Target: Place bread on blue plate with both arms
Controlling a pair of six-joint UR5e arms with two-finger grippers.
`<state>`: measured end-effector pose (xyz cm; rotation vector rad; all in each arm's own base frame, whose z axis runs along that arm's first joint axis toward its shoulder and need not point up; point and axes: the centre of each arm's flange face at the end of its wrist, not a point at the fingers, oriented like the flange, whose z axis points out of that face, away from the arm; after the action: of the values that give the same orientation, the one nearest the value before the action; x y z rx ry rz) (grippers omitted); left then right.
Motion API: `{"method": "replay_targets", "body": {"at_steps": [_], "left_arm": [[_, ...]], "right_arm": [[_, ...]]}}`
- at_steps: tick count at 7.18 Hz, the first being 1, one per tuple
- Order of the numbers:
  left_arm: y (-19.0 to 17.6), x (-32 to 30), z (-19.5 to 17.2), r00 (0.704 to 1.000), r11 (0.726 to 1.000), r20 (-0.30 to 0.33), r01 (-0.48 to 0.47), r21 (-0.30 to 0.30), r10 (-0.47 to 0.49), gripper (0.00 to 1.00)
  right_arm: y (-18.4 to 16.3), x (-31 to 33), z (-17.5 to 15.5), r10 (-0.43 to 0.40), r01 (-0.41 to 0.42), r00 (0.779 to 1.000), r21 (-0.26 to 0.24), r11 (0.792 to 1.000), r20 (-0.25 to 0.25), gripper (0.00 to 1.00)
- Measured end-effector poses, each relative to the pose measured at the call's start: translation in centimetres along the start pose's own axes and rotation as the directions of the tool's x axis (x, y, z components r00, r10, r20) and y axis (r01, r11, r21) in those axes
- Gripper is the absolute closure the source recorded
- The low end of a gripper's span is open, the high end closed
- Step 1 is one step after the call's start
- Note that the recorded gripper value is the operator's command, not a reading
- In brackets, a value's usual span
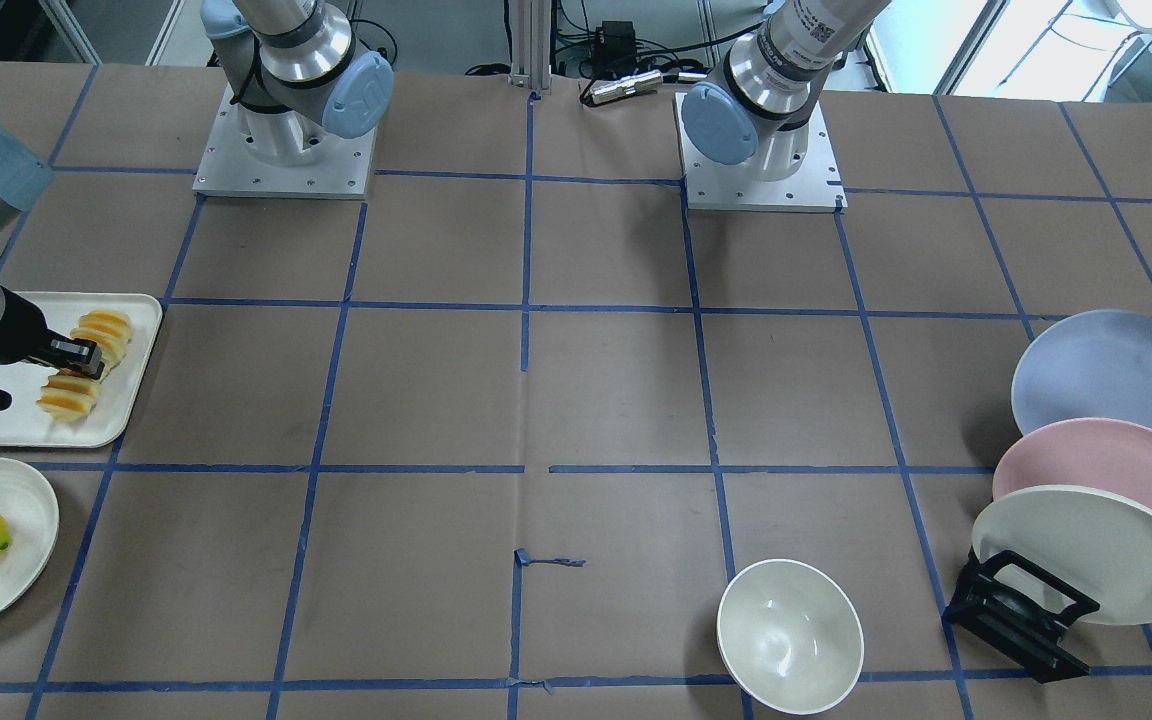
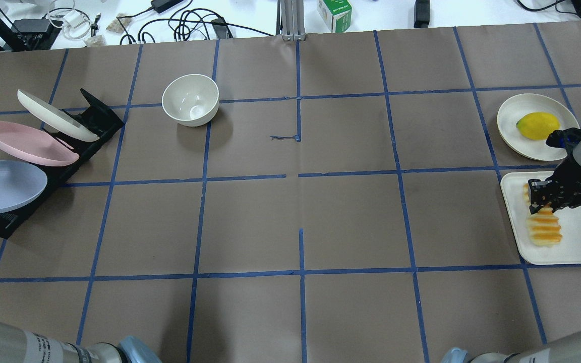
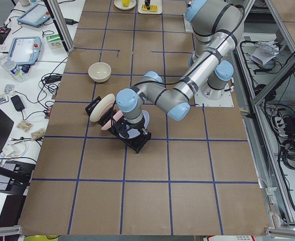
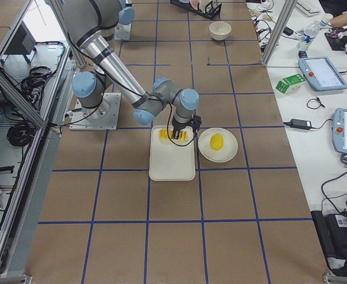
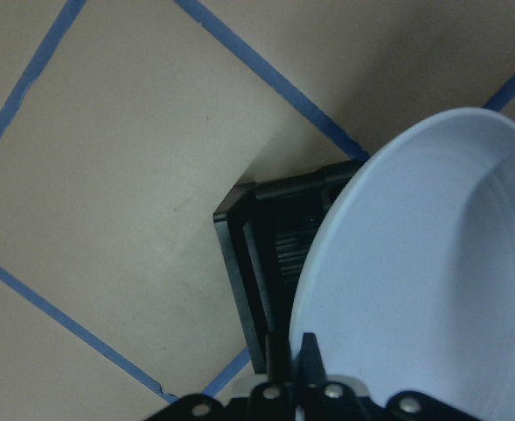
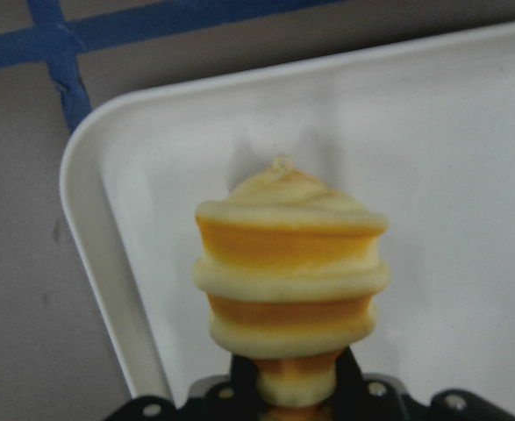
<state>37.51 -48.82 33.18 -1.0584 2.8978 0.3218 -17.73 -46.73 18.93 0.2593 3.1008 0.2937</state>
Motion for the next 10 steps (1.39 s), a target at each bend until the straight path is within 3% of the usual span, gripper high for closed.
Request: {"method": "replay_targets", "body": {"at_steps": [4, 5, 7, 8, 10], "left_arm": [[6.6, 0.4, -4.1, 1.0, 0.986, -0.007, -0.022, -0.164, 0.021, 1.0], [8.6, 0.9, -4.6, 0.999, 0.974, -0.033, -0.03, -0.224, 0.023, 1.0], [12.3, 4.5, -4.2, 0.984, 0.932, -0.178, -0.09, -0.35, 0.028, 1.0], [14.0, 9.5, -4.2, 0.967, 0.918, -0.248, -0.156, -0.365, 0.066, 1.0], [18.7, 23.2, -4.8, 0.931, 0.921, -0.314, -0.277, -0.275, 0.186, 1.0]], "right_arm": [[2.3, -1.2, -4.4, -0.003, 0.003, 1.0, 0.023, 1.0, 0.0, 1.0], [2.4, -1.3, -5.2, -0.004, 0.004, 1.0, 0.028, 1.0, 0.0, 1.0], [1.6, -1.3, -8.4, -0.014, 0.014, 1.0, 0.006, 1.0, 0.01, 1.0], [0.8, -2.2, -11.1, -0.011, 0.011, 1.0, -0.013, 1.0, 0.014, 1.0], [0.1, -6.5, -15.8, 0.011, -0.011, 1.0, -0.046, 0.999, 0.005, 1.0]]}}
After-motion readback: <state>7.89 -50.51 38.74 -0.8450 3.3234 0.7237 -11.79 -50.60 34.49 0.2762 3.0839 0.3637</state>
